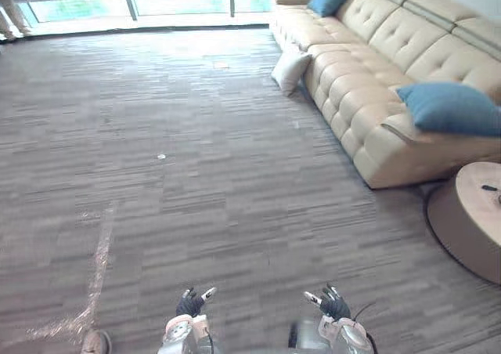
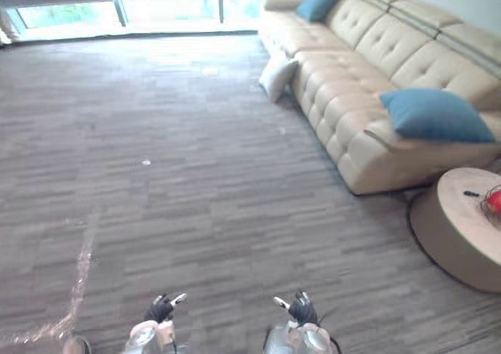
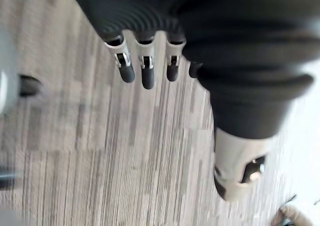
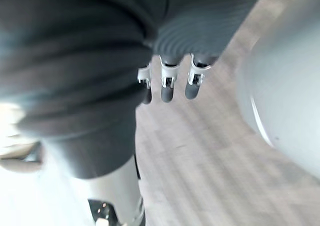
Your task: Pick up cushions and gather them together orderly.
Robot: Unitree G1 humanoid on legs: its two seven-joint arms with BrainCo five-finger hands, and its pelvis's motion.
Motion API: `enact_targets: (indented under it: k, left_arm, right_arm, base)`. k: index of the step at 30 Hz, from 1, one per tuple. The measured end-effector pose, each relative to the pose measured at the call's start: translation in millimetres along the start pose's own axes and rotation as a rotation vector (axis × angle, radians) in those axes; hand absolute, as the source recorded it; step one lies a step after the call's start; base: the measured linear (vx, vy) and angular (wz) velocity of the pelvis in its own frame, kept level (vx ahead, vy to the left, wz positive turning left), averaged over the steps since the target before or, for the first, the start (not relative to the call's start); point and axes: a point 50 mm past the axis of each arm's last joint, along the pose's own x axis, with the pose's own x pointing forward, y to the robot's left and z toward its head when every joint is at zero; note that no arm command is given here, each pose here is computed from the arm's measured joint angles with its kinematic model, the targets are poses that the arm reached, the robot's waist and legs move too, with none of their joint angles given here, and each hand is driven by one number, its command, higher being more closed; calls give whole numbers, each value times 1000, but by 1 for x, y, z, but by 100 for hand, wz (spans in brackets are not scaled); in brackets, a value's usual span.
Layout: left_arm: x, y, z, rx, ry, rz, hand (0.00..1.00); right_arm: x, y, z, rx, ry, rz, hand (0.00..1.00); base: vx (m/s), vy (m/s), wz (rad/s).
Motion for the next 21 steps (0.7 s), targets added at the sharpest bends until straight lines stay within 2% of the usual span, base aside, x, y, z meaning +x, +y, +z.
enact_targets:
  k: [4,9,13,17,21]
  left_arm:
    - [-1,-14,-5,-11,15,-33,0]
    - [-2,-7,-5,-69,12,-10,0]
    - [-1,2,10,-110,-60,22,0]
    - [-1,2,19,-144,-105,32,0]
    - [1,10,22,-77,-108,39,0]
  right_arm:
    - [-1,-25,-3,17,23,-80,0]
    - [3,-28,8,4,1,-85,0]
    - [3,-9,1,1,28,-32,0]
    - [4,6,-2,17,41,2,0]
    - [4,8,-16,-20,114,11,0]
  base:
    - [683,-174,60]
    - [654,-208,6]
    - [557,-75,-9]
    - [542,73,-25]
    - [752,291,-40]
